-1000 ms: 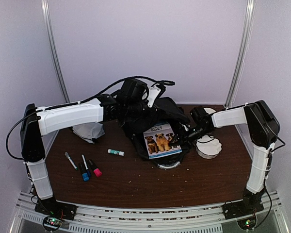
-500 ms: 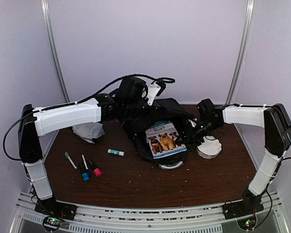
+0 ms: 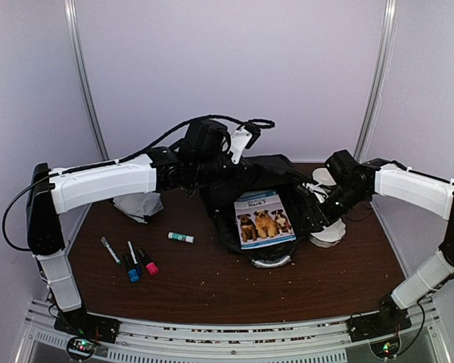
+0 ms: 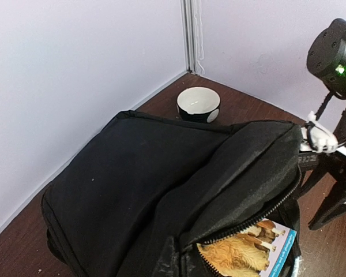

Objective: Pack the student bag
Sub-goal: Place the book in the largest pocket of the bag, then move the book to the largest pocket of the bag, then place the largest pocket of the bag in the student bag, then pick up the files from the center of the board.

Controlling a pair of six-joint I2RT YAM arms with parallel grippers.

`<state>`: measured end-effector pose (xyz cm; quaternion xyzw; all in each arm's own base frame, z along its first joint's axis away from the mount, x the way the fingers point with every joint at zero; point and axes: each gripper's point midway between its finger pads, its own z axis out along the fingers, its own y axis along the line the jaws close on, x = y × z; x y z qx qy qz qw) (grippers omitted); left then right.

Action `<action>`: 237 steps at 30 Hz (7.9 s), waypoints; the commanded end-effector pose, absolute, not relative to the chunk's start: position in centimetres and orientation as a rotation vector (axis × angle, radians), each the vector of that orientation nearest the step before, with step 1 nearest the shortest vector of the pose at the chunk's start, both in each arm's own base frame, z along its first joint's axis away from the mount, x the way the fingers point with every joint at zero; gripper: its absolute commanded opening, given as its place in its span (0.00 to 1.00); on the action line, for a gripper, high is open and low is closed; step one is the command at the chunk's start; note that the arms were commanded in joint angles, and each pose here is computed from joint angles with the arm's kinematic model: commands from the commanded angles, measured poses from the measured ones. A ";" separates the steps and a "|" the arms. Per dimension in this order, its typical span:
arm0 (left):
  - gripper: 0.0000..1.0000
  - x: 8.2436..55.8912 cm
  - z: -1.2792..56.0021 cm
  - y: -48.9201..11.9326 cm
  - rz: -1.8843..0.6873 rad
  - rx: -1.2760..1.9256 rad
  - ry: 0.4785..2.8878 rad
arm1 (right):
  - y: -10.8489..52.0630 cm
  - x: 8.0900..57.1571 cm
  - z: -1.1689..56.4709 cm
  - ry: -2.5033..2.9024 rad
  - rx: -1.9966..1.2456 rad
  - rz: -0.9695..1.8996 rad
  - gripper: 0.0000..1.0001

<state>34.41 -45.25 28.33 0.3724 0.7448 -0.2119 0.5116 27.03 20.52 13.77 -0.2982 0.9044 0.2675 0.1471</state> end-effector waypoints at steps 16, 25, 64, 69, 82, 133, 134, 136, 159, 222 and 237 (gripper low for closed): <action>0.00 35.3 34.4 -44.4 -0.565 0.755 1.639 | 22.6 16.2 18.7 2.125 -1.558 1.195 0.49; 0.00 35.4 34.5 -44.2 -0.570 0.749 1.650 | 22.7 18.4 22.5 2.049 -1.574 1.030 0.45; 0.00 35.6 35.4 -42.4 -0.657 0.692 1.664 | 32.1 25.4 11.2 1.803 -1.952 -0.047 0.63; 0.00 35.5 35.5 -42.3 -0.661 0.689 1.663 | 31.9 26.1 10.3 1.819 -1.950 -0.109 0.61; 0.00 35.1 35.6 -42.1 -0.682 0.681 1.659 | 32.3 30.0 9.2 1.834 -1.857 -0.263 0.50; 0.00 36.9 31.9 -42.2 -0.690 0.709 1.732 | 28.8 23.1 11.9 2.026 -1.751 0.212 0.53; 0.00 37.0 31.6 -42.2 -0.690 0.713 1.740 | 28.3 22.3 12.1 2.024 -1.762 0.246 0.53; 0.00 37.0 31.2 -42.3 -0.692 0.723 1.746 | 27.2 21.2 12.7 2.041 -1.745 0.319 0.52; 0.00 34.1 27.4 -42.9 -0.792 0.869 1.803 | 16.1 44.1 16.4 2.437 -0.605 0.153 0.51; 0.58 36.6 16.9 -18.6 -0.165 0.104 2.487 | 21.7 35.8 29.4 2.020 -0.784 0.899 0.60; 0.56 37.5 9.7 -13.7 -0.213 -0.542 2.500 | 22.7 35.1 27.3 2.042 -0.834 0.978 0.61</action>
